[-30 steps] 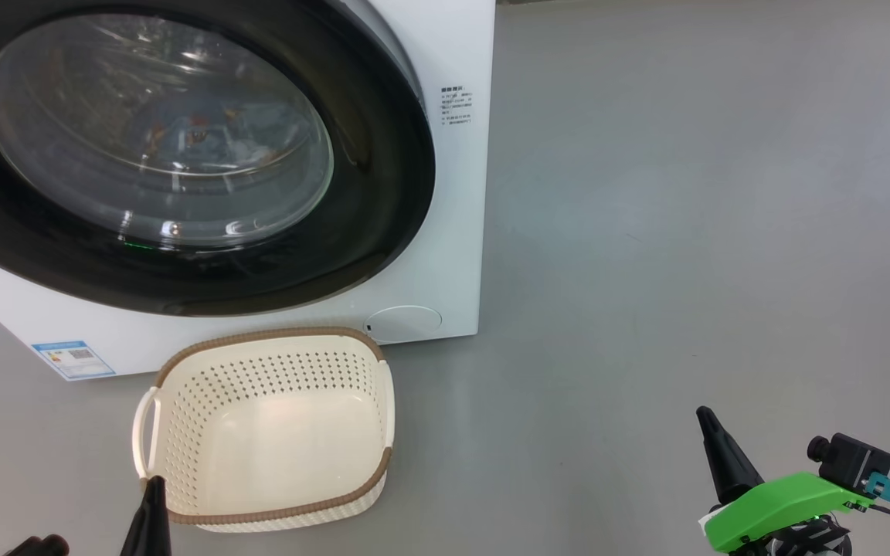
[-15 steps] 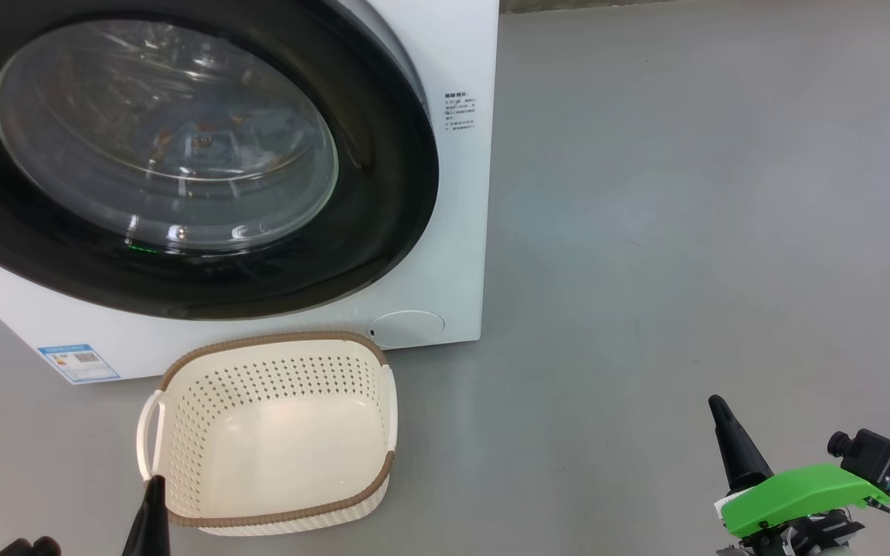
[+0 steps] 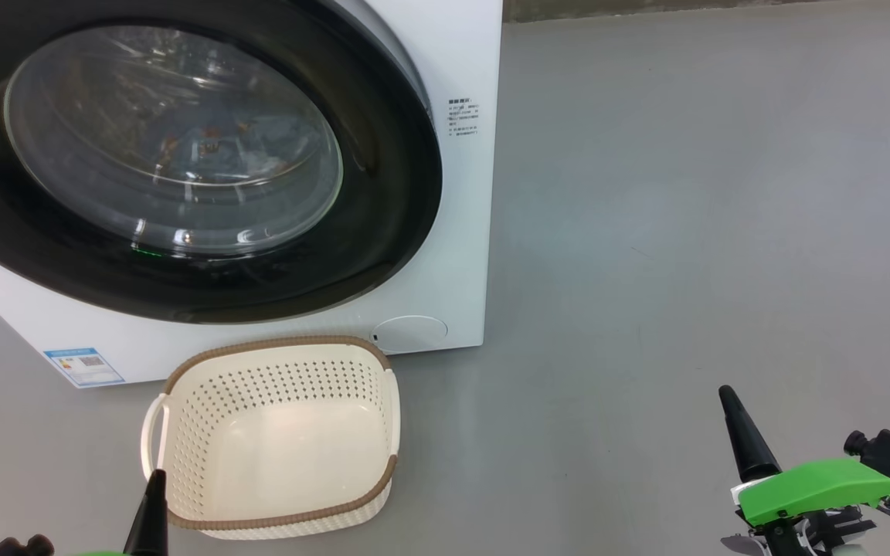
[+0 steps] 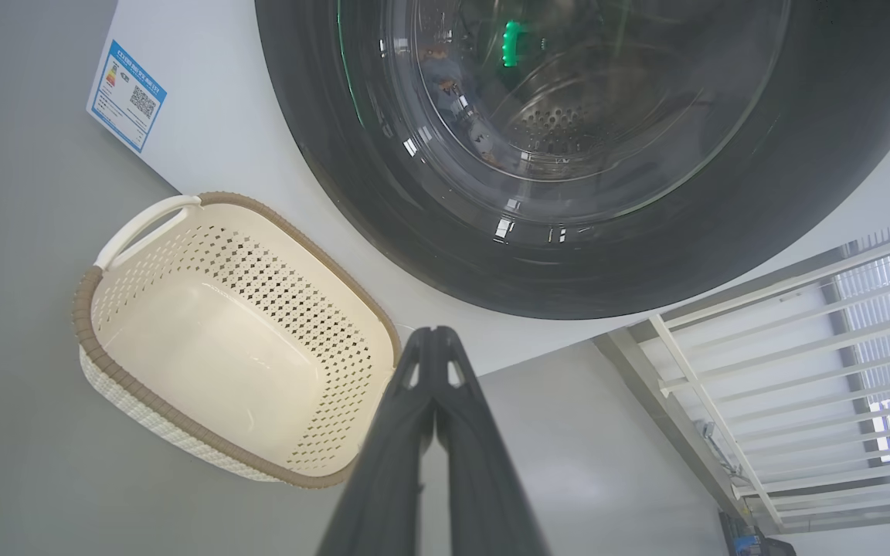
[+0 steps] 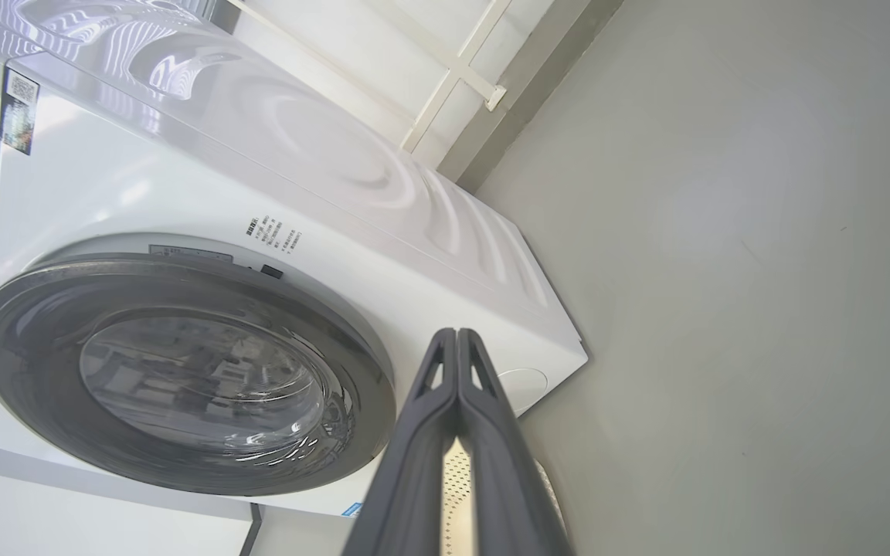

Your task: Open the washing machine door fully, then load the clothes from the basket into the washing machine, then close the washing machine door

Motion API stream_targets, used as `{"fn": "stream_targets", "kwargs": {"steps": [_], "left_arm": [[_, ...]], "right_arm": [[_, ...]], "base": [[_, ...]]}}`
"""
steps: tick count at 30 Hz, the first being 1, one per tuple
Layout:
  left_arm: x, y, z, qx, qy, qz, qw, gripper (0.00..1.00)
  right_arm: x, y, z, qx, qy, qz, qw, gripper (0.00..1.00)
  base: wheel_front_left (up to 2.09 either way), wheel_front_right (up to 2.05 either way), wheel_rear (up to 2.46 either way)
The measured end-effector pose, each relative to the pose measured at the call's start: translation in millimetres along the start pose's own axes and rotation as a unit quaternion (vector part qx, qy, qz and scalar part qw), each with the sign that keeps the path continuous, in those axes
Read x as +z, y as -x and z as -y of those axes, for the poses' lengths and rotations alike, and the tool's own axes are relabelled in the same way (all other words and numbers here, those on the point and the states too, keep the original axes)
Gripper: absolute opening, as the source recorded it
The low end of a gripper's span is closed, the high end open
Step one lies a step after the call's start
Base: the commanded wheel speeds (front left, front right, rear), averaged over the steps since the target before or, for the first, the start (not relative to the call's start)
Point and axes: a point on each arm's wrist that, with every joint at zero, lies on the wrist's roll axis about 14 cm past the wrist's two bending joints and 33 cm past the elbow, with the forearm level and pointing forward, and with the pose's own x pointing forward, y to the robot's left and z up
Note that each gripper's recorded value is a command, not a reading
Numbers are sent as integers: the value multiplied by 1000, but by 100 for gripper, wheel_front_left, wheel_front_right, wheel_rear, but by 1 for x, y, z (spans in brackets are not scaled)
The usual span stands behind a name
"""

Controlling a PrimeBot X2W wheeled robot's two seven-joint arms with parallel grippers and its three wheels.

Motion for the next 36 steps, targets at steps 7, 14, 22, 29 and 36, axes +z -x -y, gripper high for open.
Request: {"fn": "stream_targets", "kwargs": {"steps": [7, 14, 22, 29, 36], "left_arm": [[2, 1, 1, 0, 35, 0, 999, 0], [5, -3, 8, -8, 70, 3, 998, 0], [6, -2, 9, -11, 109, 0, 994, 0], [7, -1, 12, -14, 146, 0, 989, 0], [11, -4, 19, -25, 180, -1, 983, 0]], "right_arm": [[8, 0, -3, 4, -35, 9, 999, 0], [11, 2, -4, 6, -71, 13, 997, 0], [16, 3, -8, 13, -110, 19, 994, 0], [23, 3, -12, 21, -145, 25, 989, 0], [28, 3, -18, 33, -179, 29, 983, 0]], "base": [[0, 0, 0], [0, 0, 0], [0, 0, 0], [0, 0, 0], [0, 0, 0]]}}
